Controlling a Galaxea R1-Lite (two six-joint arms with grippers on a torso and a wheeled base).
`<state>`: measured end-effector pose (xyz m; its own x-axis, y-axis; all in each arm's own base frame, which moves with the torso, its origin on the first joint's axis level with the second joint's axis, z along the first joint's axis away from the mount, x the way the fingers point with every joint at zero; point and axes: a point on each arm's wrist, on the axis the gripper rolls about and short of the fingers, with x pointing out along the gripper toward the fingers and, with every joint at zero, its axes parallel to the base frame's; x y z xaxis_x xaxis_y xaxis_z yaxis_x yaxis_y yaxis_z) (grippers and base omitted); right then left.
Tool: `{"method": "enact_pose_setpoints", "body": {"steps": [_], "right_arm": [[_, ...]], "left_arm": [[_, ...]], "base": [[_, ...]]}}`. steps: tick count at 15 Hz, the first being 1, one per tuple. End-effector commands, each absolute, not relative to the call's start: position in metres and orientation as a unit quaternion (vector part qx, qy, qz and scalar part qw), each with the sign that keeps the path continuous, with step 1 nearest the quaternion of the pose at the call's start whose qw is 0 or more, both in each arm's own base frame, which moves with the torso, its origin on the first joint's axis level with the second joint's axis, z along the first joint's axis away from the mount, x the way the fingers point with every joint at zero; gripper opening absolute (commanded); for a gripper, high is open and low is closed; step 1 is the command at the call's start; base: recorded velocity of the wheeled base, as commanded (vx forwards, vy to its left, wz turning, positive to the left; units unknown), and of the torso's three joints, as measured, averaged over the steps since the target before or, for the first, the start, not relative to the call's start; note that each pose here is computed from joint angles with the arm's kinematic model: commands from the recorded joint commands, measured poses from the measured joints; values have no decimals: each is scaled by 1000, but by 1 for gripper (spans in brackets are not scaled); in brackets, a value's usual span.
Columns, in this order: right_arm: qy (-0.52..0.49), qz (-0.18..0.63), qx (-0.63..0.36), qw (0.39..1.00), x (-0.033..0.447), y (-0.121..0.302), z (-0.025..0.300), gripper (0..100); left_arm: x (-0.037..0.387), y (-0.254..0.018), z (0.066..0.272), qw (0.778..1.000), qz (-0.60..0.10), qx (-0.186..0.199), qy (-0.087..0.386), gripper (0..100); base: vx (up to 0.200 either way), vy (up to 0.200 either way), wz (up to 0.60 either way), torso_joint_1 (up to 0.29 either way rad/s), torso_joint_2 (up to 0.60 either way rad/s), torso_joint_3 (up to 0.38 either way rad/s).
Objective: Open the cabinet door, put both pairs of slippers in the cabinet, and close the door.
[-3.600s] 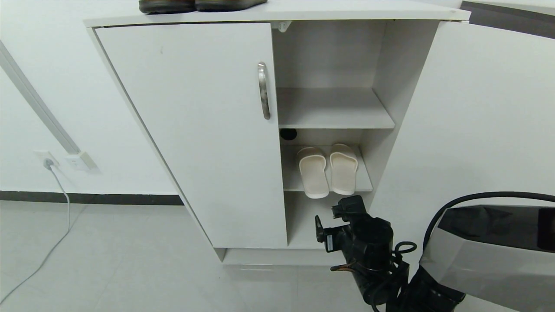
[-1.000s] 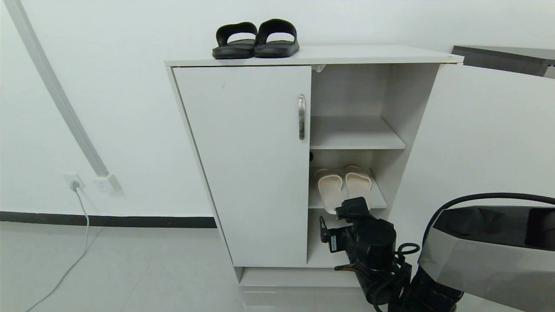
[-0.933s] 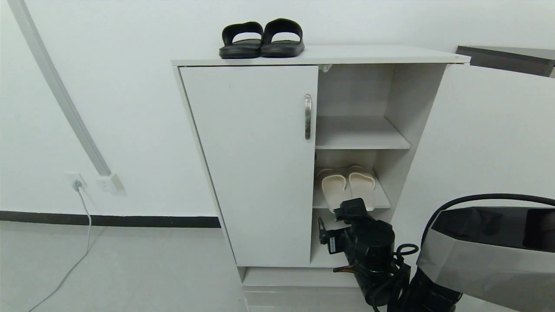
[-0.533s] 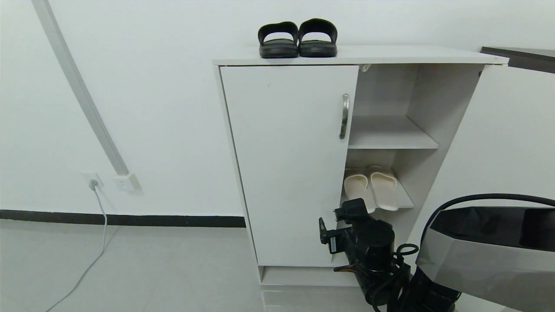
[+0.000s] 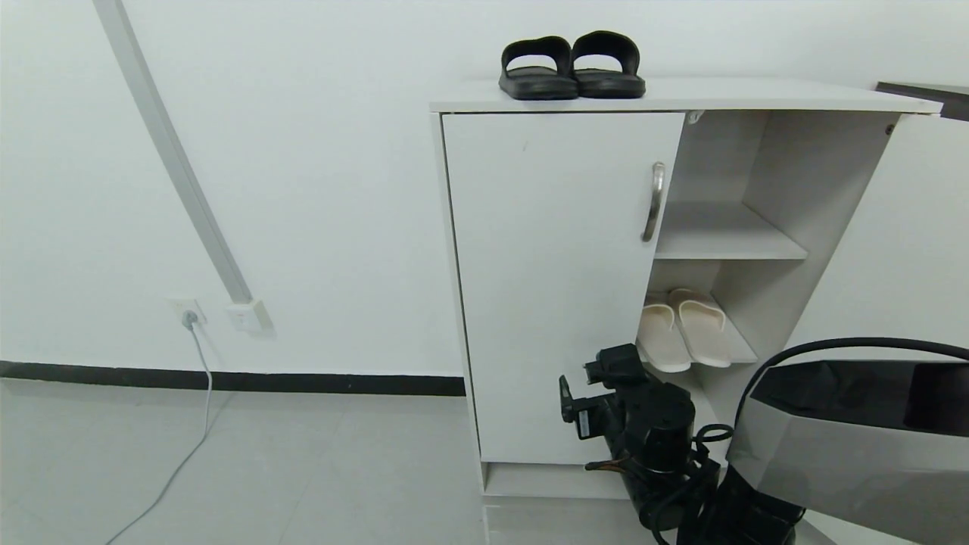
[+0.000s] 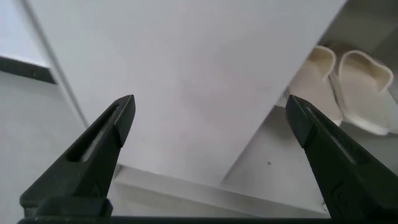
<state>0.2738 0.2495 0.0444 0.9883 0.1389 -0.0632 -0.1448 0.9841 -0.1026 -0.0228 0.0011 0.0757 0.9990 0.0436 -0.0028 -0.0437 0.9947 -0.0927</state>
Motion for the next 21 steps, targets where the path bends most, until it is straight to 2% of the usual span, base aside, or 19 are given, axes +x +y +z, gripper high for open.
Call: {"method": "enact_pose_setpoints", "body": {"steps": [1,5,14,18,21], "right_arm": [[27,70,-55,996,274,247,43,100],[56,104,-74,990,270,241,44,100],[49,105,-72,991,272,243,39,100],[49,105,-72,991,272,243,39,100],[49,105,-71,991,272,244,39,100]], "left_arm": [[-23,1,76,999,22,-46,1,0],[-23,1,76,999,22,-46,1,0],[-23,1,76,999,22,-46,1,0],[-23,1,76,999,22,-46,1,0],[-23,1,76,999,22,-46,1,0]], "base": [[0,0,0,0,0,0],[0,0,0,0,0,0],[0,0,0,0,0,0],[0,0,0,13,-177,-293],[0,0,0,40,-544,-374]]}}
